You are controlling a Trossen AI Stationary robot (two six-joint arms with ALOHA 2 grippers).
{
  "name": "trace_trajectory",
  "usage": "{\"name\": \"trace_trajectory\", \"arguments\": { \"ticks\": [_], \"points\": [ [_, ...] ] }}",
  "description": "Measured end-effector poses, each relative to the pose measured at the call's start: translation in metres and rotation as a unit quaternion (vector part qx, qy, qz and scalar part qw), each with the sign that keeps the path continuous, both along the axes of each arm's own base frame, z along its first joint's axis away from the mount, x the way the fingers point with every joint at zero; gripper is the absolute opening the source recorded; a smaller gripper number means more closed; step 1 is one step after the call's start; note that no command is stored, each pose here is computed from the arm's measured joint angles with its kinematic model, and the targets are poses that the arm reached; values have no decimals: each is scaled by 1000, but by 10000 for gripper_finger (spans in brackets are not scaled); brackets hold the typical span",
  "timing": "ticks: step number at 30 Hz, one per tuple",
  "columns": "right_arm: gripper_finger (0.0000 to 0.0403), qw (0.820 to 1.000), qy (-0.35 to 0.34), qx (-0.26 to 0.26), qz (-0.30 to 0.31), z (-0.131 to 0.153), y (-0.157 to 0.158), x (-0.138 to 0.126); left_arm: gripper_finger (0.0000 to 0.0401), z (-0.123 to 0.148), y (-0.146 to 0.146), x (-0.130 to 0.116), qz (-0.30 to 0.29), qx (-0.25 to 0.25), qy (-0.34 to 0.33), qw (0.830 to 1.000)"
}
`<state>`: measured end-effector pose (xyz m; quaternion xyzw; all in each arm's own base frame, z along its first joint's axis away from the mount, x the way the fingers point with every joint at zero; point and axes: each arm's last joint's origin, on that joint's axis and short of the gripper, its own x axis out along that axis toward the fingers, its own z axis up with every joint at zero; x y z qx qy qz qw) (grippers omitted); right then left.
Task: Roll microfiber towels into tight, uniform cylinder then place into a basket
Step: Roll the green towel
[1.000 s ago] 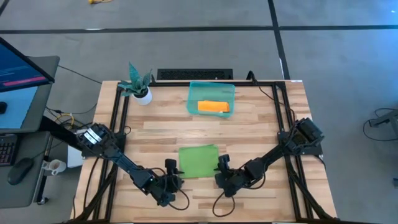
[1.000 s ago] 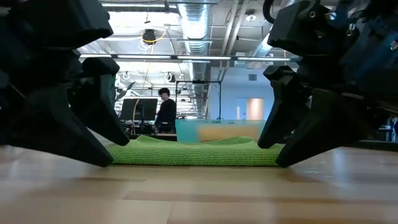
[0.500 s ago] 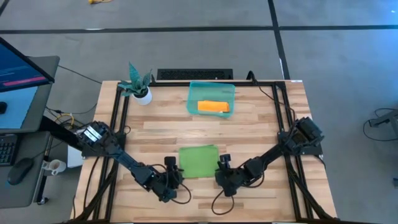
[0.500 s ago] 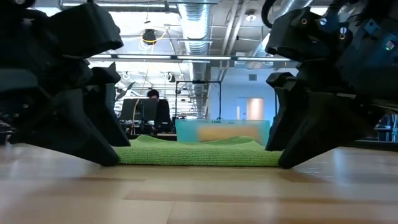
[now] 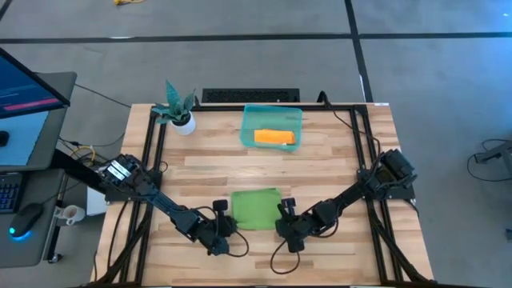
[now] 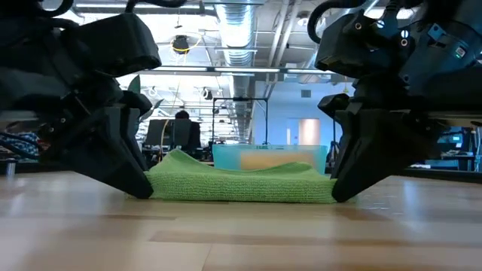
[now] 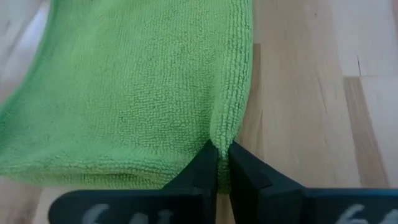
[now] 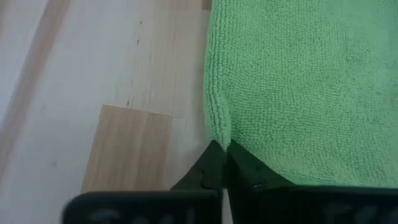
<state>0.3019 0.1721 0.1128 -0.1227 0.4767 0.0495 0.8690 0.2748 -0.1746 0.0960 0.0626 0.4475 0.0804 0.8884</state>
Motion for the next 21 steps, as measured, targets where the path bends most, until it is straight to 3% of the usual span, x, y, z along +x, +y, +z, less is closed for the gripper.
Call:
{"name": "trace_trajectory", "arguments": {
  "ticks": [6,10,16,21],
  "points": [
    [18,999,8,43,-7,5,2,-2,4,9,-1,-2,39,-77,-1,996],
    [9,993,18,114,-5,14,6,-1,5,23,-4,-3,63,-177,7,982],
    [15,963,75,255,-43,22,2,7,3,38,-8,-3,123,-300,13,946],
    [7,940,100,311,-96,22,-16,17,3,36,-6,-5,162,-332,38,928]
  ]
}}
